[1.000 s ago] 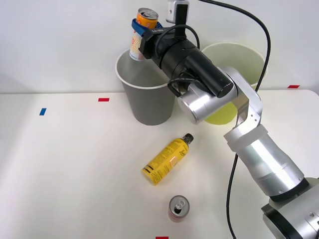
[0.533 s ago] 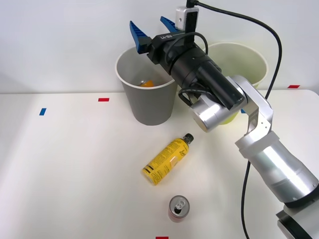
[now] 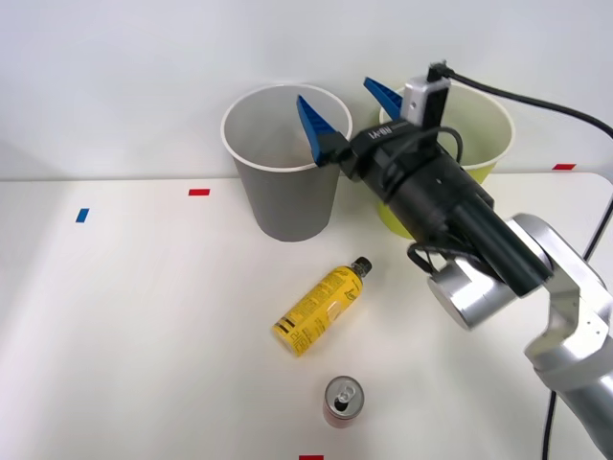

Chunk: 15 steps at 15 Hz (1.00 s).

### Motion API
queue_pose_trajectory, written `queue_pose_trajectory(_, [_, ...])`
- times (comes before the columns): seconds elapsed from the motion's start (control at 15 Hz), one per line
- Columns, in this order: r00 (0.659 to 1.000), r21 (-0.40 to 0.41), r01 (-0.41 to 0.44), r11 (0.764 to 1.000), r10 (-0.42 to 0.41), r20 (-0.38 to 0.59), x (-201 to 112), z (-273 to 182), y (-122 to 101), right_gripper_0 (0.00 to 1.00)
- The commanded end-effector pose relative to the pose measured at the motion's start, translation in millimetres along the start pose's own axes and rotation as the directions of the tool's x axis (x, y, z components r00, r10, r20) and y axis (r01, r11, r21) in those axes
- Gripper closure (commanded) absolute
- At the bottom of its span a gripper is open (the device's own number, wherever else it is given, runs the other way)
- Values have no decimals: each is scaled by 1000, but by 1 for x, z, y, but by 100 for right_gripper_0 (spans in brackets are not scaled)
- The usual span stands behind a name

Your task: Put cans in the gray bin, plastic bottles in the light green bin

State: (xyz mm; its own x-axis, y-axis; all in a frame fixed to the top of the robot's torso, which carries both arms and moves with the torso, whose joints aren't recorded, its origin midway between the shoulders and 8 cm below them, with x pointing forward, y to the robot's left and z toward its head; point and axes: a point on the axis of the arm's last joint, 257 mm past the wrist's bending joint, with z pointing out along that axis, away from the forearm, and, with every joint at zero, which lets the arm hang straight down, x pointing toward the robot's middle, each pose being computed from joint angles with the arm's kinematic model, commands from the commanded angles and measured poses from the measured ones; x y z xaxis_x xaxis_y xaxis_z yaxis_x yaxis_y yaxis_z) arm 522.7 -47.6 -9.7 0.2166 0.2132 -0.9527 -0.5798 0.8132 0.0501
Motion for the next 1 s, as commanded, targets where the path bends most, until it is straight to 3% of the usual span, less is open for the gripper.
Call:
queue_pose_trajectory(0.07, [998, 60, 57, 997, -55, -30, 5, -63, -17, 0])
queue_pose_trajectory(0.33, [991, 175, 96, 980, -79, -104, 24, -135, -39, 0])
queue_pose_trajectory(0.67, [990, 299, 80, 951, -40, -135, 40, -216, -63, 0])
queue_pose_trajectory(1.0, [983, 484, 18, 875, 72, -167, 68, -285, -83, 0])
